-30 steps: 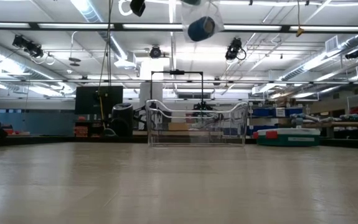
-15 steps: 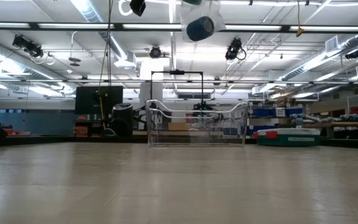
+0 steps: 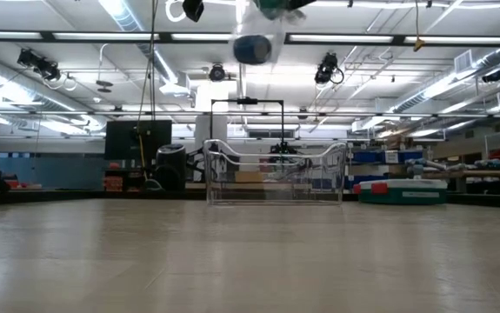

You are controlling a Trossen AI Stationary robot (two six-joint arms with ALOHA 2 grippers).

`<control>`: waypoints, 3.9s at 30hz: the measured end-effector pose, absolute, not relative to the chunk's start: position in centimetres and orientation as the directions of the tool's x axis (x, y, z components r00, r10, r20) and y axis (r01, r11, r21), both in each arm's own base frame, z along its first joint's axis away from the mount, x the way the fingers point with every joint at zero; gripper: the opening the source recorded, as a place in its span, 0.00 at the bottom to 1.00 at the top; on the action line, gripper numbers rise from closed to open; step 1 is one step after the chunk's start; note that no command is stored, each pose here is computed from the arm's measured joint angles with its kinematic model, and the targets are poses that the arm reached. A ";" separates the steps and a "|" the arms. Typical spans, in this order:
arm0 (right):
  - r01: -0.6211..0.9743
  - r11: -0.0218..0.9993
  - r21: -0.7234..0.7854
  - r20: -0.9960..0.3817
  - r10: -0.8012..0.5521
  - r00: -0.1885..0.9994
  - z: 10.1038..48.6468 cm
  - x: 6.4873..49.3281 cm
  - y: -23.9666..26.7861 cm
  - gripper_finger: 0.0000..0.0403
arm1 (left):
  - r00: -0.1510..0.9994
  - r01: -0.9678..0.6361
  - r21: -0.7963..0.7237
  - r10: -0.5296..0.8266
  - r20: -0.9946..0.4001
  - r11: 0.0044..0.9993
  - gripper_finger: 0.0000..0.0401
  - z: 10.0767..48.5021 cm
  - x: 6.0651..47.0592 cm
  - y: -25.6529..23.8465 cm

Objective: Roll bandage
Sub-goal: Put the sky blue bandage into the transparent zip bag

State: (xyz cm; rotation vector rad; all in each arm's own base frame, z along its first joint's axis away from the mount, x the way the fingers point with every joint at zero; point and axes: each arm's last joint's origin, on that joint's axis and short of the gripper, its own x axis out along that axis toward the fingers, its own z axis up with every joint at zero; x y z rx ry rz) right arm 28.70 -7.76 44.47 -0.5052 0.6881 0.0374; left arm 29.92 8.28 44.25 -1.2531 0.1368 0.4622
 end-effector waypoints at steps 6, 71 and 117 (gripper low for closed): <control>-0.218 0.878 -0.426 -0.613 -0.104 0.783 44.4 28.9 -7.7 0.25 | 0.900 -0.408 -0.883 0.262 -0.347 0.234 0.02 44.3 29.9 8.3; -0.412 0.873 -0.259 -0.688 0.132 0.713 43.5 28.5 -5.4 0.00 | 0.887 -0.434 -0.775 0.065 -0.458 0.460 0.27 42.7 30.4 7.4; 0.121 0.908 0.401 -0.650 0.188 0.737 44.0 27.0 -8.2 0.38 | 0.912 -0.409 -0.794 0.174 -0.371 0.451 0.01 43.4 31.1 7.7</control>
